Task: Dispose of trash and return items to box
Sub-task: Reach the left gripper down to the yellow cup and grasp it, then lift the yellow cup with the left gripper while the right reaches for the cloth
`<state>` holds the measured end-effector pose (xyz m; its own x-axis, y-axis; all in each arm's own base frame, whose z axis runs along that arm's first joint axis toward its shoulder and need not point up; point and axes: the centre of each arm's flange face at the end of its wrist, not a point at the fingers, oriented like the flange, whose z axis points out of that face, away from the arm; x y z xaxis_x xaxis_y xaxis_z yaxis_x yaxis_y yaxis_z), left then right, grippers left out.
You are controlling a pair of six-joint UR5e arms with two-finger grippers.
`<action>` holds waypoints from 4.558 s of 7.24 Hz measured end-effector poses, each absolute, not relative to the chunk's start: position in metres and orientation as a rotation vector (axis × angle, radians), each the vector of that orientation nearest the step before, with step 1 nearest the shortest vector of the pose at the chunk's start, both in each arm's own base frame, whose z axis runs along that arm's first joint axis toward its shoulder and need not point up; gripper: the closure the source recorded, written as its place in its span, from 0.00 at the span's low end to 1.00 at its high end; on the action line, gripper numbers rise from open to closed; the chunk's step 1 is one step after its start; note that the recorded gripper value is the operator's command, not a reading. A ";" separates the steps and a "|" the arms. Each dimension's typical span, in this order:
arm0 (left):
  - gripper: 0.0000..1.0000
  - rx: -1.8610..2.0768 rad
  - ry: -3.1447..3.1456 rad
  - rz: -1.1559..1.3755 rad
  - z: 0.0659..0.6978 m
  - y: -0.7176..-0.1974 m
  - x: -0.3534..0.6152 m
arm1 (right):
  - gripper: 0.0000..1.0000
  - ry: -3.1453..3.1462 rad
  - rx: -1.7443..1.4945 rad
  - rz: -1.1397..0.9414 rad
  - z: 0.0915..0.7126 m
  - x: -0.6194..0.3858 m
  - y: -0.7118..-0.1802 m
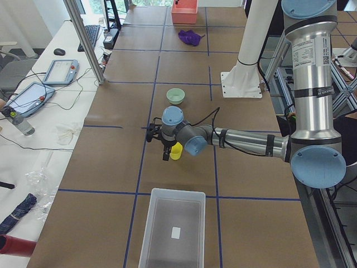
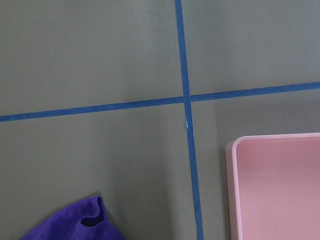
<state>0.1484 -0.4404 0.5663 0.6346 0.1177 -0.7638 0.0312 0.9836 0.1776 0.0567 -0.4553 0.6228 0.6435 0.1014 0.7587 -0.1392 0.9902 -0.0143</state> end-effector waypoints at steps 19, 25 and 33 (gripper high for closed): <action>1.00 0.173 0.866 0.094 0.487 -0.449 0.114 | 0.00 -0.909 0.044 0.156 0.596 -0.054 -0.456; 1.00 0.264 0.761 0.118 0.433 -0.507 0.017 | 0.00 -0.846 -0.020 0.217 0.539 -0.224 -0.403; 1.00 0.276 0.712 0.119 0.483 -0.518 -0.054 | 0.55 -0.756 -0.088 0.192 0.559 -0.259 -0.353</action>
<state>-0.0543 -0.5179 0.4830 0.7525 0.2010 -0.6272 -0.0144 0.9571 0.2894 -0.2589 -0.3529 0.5594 0.7113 0.2040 0.6726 -0.1410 0.9789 -0.1477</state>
